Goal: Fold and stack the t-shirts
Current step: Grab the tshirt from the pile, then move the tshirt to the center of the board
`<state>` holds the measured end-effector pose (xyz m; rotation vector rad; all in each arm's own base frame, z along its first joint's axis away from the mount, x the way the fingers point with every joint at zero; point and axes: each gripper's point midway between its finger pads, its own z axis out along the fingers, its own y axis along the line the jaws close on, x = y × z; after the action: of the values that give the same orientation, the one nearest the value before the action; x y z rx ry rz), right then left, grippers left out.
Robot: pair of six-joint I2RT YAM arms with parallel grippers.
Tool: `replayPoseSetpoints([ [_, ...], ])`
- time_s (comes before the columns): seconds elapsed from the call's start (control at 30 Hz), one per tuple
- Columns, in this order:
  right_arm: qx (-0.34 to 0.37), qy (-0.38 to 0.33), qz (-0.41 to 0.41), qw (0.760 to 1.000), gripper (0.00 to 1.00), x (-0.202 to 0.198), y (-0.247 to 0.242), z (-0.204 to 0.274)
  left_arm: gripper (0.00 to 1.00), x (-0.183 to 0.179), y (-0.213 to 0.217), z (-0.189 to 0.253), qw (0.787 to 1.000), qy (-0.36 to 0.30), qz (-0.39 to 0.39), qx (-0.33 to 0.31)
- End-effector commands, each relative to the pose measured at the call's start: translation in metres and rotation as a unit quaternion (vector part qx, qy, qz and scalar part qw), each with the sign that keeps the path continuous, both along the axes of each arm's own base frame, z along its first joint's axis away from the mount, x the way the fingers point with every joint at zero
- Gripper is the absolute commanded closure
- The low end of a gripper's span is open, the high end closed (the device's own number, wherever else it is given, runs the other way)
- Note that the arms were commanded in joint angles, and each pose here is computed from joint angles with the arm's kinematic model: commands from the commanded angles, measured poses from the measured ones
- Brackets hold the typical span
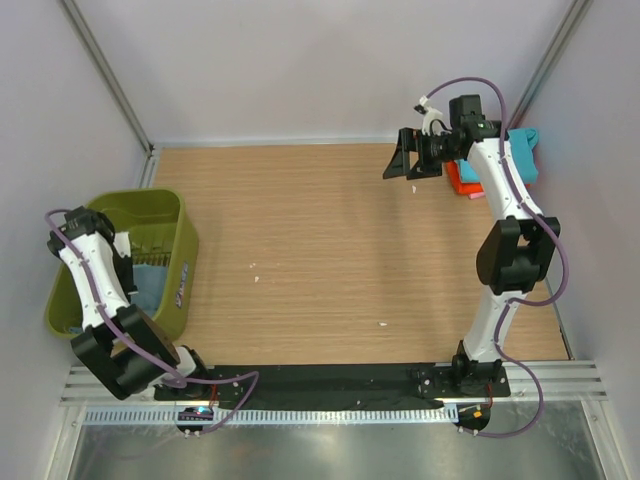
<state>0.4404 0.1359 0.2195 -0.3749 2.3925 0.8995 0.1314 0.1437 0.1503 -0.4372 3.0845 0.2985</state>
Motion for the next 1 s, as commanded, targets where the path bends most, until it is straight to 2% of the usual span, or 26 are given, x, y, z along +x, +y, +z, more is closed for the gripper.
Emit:
replayPoseSetpoints([
  [0.0, 0.008, -0.030, 0.011, 0.999, 0.00, 0.009, 0.003, 0.013, 1.00, -0.037, -0.027, 0.015, 0.996, 0.071, 0.012, -0.054],
  [0.13, 0.003, -0.043, 0.008, 0.999, 0.00, 0.014, 0.002, 0.018, 1.00, -0.001, -0.019, 0.032, 0.998, 0.005, 0.030, -0.053],
  [0.17, 0.001, -0.048, 0.006, 0.999, 0.00, 0.016, 0.001, 0.020, 1.00, 0.030, -0.015, 0.049, 0.997, -0.040, 0.038, -0.054],
  [0.23, -0.013, -0.058, -0.001, 0.998, 0.00, 0.022, -0.003, 0.021, 1.00, 0.067, -0.016, 0.068, 0.993, -0.092, 0.043, -0.067],
  [0.27, -0.021, -0.062, -0.004, 0.998, 0.00, 0.025, -0.006, 0.020, 1.00, 0.102, -0.016, 0.101, 0.986, -0.157, 0.023, -0.055],
  [0.3, -0.033, -0.066, -0.005, 0.997, 0.00, 0.027, -0.009, 0.018, 1.00, 0.128, -0.017, 0.105, 0.982, -0.178, 0.023, -0.063],
  [0.37, -0.060, -0.076, -0.019, 0.995, 0.00, 0.034, -0.018, 0.017, 1.00, 0.174, -0.029, 0.146, 0.967, -0.249, -0.053, -0.020],
  [0.43, -0.076, -0.084, -0.020, 0.993, 0.00, 0.036, -0.023, 0.017, 1.00, 0.215, -0.040, 0.160, 0.954, -0.279, -0.112, -0.019],
  [0.47, -0.086, -0.087, -0.028, 0.992, 0.00, 0.038, -0.028, 0.016, 1.00, 0.237, -0.055, 0.198, 0.929, -0.339, -0.145, -0.001],
  [0.53, -0.094, -0.092, -0.031, 0.991, 0.00, 0.038, -0.030, 0.019, 1.00, 0.274, -0.067, 0.201, 0.918, -0.356, -0.174, 0.006],
  [0.63, -0.111, -0.097, -0.037, 0.988, 0.00, 0.037, -0.035, 0.018, 1.00, 0.313, -0.104, 0.244, 0.867, -0.442, -0.226, 0.038],
  [0.67, -0.117, -0.103, -0.041, 0.987, 0.00, 0.034, -0.038, 0.022, 1.00, 0.333, -0.127, 0.271, 0.830, -0.500, -0.245, 0.044],
  [0.7, -0.121, -0.105, -0.043, 0.986, 0.00, 0.033, -0.040, 0.024, 1.00, 0.342, -0.136, 0.263, 0.826, -0.504, -0.248, 0.036],
  [0.73, -0.126, -0.101, -0.041, 0.986, 0.00, 0.029, -0.041, 0.020, 1.00, 0.333, -0.156, 0.297, 0.792, -0.553, -0.257, 0.034],
  [0.77, -0.130, -0.109, -0.040, 0.985, 0.00, 0.025, -0.042, 0.025, 1.00, 0.335, -0.180, 0.313, 0.766, -0.582, -0.272, 0.025],
  [0.8, -0.137, -0.103, -0.041, 0.984, 0.00, 0.021, -0.045, 0.021, 1.00, 0.341, -0.194, 0.341, 0.725, -0.630, -0.277, 0.026],
  [0.87, -0.144, -0.111, -0.040, 0.983, 0.00, 0.015, -0.047, 0.026, 1.00, 0.332, -0.226, 0.385, 0.669, -0.684, -0.290, 0.019],
  [0.9, -0.149, -0.106, -0.040, 0.982, 0.00, 0.012, -0.049, 0.021, 1.00, 0.328, -0.236, 0.398, 0.653, -0.698, -0.294, 0.013],
  [0.93, -0.151, -0.107, -0.042, 0.982, 0.00, 0.009, -0.050, 0.022, 1.00, 0.315, -0.256, 0.421, 0.625, -0.720, -0.303, 0.000],
  [0.97, -0.154, -0.106, -0.041, 0.981, 0.00, 0.008, -0.051, 0.021, 1.00, 0.313, -0.266, 0.429, 0.611, -0.728, -0.310, -0.003],
])
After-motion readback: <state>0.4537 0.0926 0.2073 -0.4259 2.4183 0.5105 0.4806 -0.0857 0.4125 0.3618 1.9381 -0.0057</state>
